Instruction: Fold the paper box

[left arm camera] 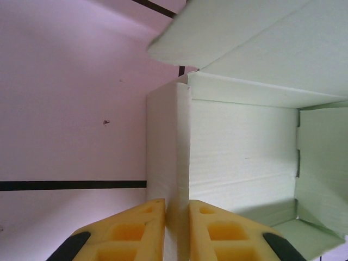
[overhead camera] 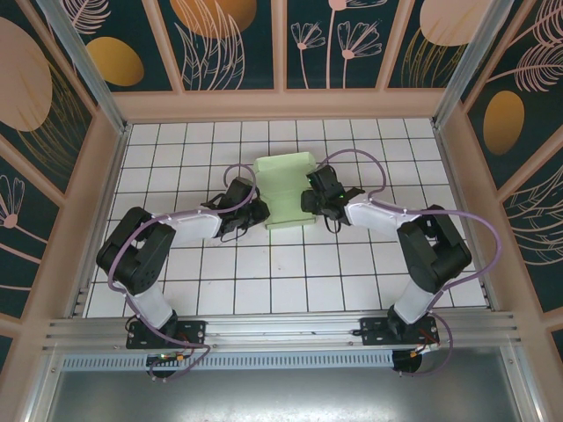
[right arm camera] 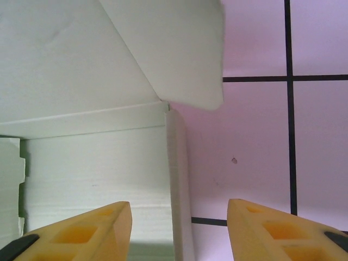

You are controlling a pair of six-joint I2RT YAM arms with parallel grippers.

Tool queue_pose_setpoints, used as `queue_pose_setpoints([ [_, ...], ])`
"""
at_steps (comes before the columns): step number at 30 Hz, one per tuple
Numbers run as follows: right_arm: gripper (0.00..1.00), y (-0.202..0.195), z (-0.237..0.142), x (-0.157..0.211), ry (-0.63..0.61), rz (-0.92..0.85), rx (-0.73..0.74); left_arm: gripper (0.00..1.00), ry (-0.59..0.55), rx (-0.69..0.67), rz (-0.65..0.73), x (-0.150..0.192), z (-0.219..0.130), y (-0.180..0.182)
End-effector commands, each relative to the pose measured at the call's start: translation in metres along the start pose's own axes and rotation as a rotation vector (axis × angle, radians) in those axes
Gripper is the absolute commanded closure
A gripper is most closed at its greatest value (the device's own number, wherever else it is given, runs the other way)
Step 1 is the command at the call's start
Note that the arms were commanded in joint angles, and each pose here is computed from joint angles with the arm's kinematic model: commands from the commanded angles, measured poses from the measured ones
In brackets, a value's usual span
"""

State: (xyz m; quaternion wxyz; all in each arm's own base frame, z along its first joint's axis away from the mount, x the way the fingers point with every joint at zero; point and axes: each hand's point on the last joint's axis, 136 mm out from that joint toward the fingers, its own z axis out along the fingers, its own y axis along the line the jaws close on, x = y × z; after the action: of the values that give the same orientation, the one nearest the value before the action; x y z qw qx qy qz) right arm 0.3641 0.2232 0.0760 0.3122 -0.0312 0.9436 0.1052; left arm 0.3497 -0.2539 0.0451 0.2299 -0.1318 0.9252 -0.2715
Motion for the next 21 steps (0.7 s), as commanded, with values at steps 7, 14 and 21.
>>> queue_pose_setpoints([
  [7, 0.68, -0.003, 0.008, -0.006, 0.035, -0.037, 0.032, 0.82, 0.006, -0.028, 0.038, 0.000, -0.001, -0.002],
  [14, 0.80, -0.003, 0.021, 0.000, 0.060, -0.053, 0.037, 0.81, 0.010, -0.025, 0.042, 0.001, -0.001, -0.004],
  [21, 0.83, -0.006, 0.031, 0.013, 0.104, -0.074, 0.052, 0.81, 0.010, -0.020, 0.043, 0.000, -0.001, -0.007],
])
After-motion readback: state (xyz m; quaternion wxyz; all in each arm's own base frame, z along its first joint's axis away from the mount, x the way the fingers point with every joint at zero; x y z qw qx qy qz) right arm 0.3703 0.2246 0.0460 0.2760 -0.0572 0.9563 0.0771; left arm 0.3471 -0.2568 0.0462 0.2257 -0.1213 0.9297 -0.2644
